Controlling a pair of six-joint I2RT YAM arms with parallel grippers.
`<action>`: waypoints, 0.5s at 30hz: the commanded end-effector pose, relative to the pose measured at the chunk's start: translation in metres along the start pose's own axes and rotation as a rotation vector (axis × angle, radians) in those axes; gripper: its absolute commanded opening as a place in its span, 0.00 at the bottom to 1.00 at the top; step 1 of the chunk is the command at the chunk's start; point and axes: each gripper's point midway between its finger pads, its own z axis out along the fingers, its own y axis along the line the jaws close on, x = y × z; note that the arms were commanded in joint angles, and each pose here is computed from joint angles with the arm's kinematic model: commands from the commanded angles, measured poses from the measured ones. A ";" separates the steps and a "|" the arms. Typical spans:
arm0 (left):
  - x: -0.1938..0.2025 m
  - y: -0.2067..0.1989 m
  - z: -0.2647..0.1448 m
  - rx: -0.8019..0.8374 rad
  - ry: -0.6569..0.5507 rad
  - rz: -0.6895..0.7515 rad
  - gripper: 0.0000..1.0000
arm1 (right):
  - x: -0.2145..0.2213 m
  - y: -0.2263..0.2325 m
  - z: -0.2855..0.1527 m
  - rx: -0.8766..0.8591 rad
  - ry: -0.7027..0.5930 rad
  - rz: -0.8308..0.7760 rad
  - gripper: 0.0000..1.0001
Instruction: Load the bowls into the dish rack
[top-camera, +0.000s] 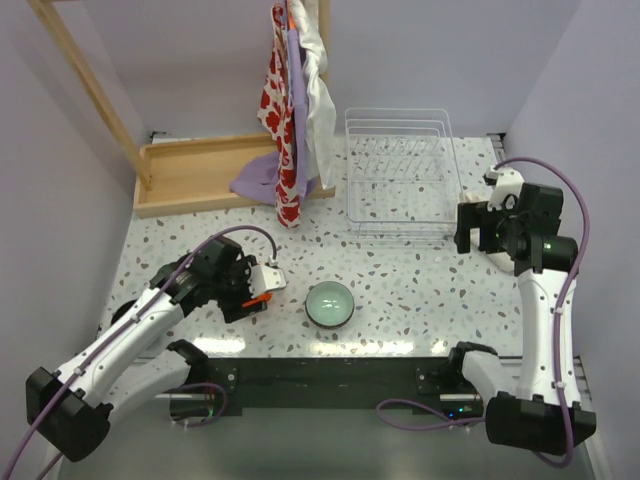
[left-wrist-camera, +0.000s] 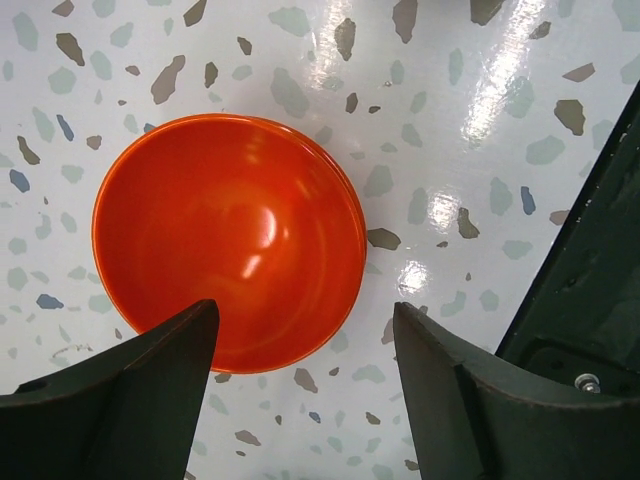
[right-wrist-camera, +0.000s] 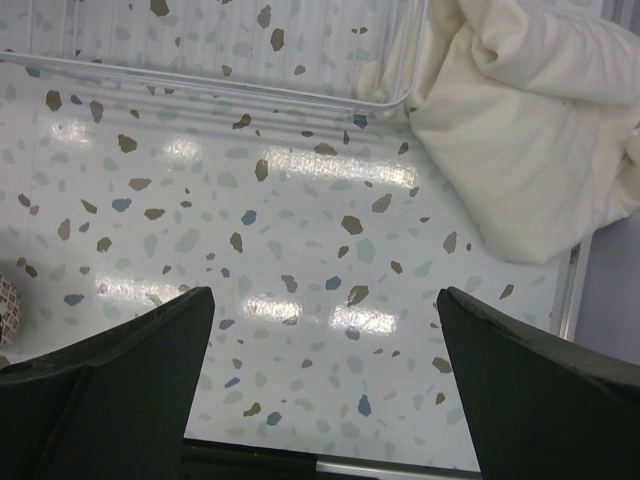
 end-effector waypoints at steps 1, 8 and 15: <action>-0.010 0.015 0.006 -0.056 -0.020 0.011 0.75 | 0.000 0.001 -0.003 0.002 -0.023 -0.003 0.99; -0.011 0.018 0.016 -0.045 -0.015 0.010 0.72 | 0.005 0.002 0.000 0.001 -0.012 0.003 0.99; -0.011 0.008 0.020 0.002 -0.024 0.003 0.69 | 0.008 0.002 0.001 -0.002 -0.004 -0.006 0.99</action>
